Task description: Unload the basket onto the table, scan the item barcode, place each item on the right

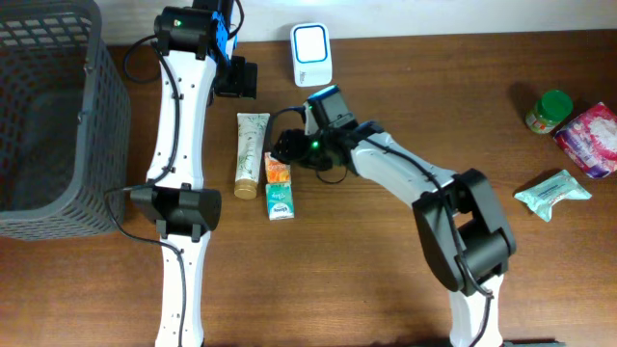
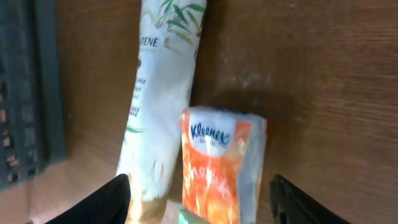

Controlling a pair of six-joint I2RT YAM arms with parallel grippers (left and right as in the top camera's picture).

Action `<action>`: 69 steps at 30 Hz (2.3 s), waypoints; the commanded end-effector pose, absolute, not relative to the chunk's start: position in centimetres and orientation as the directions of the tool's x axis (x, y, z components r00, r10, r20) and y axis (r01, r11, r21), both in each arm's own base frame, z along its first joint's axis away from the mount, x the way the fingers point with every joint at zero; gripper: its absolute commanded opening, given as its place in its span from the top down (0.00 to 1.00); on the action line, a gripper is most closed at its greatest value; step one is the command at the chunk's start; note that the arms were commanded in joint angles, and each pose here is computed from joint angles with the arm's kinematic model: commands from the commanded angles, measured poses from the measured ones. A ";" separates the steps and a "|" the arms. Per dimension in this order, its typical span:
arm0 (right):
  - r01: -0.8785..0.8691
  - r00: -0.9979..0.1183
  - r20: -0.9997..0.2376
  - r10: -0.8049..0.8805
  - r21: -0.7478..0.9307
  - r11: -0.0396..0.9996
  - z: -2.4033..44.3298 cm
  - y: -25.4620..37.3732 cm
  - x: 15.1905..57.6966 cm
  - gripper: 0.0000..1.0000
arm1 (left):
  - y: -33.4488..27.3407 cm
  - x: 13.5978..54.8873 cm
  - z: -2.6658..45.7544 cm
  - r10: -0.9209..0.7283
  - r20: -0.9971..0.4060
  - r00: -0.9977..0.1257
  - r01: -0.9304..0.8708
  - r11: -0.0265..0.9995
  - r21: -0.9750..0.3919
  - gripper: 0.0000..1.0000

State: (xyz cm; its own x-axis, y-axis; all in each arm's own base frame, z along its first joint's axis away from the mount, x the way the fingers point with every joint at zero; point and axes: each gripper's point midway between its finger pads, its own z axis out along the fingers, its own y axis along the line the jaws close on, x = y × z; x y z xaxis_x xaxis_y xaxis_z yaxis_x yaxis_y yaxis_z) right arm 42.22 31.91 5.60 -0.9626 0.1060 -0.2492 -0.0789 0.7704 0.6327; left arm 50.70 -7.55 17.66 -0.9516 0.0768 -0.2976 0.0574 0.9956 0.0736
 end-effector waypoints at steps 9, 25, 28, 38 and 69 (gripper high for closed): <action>0.054 -0.976 -0.152 0.159 0.538 0.841 -0.1 30.9 41.0 0.96 | -7.5 50.7 17.9 0.064 -0.304 -0.950 0.047 0.997 0.063 0.01; -0.109 -0.974 -0.223 0.028 0.578 0.808 6.6 20.6 45.1 0.96 | -7.5 50.7 17.9 0.064 -0.304 -0.950 0.047 0.997 0.063 0.00; -0.049 -0.891 -0.454 -0.015 0.063 0.997 10.9 14.1 50.3 0.96 | -7.5 50.7 17.9 0.064 -0.304 -0.950 0.047 0.997 0.063 0.01; -0.187 -0.355 -0.826 -0.437 -0.395 0.899 19.1 19.5 62.2 0.96 | -7.5 50.7 17.9 0.064 -0.304 -0.950 0.047 0.997 0.063 0.01; 0.233 -0.666 -0.630 0.401 0.335 0.913 4.4 9.7 62.9 0.96 | -7.5 50.7 17.9 0.064 -0.304 -0.950 0.047 0.997 0.063 0.01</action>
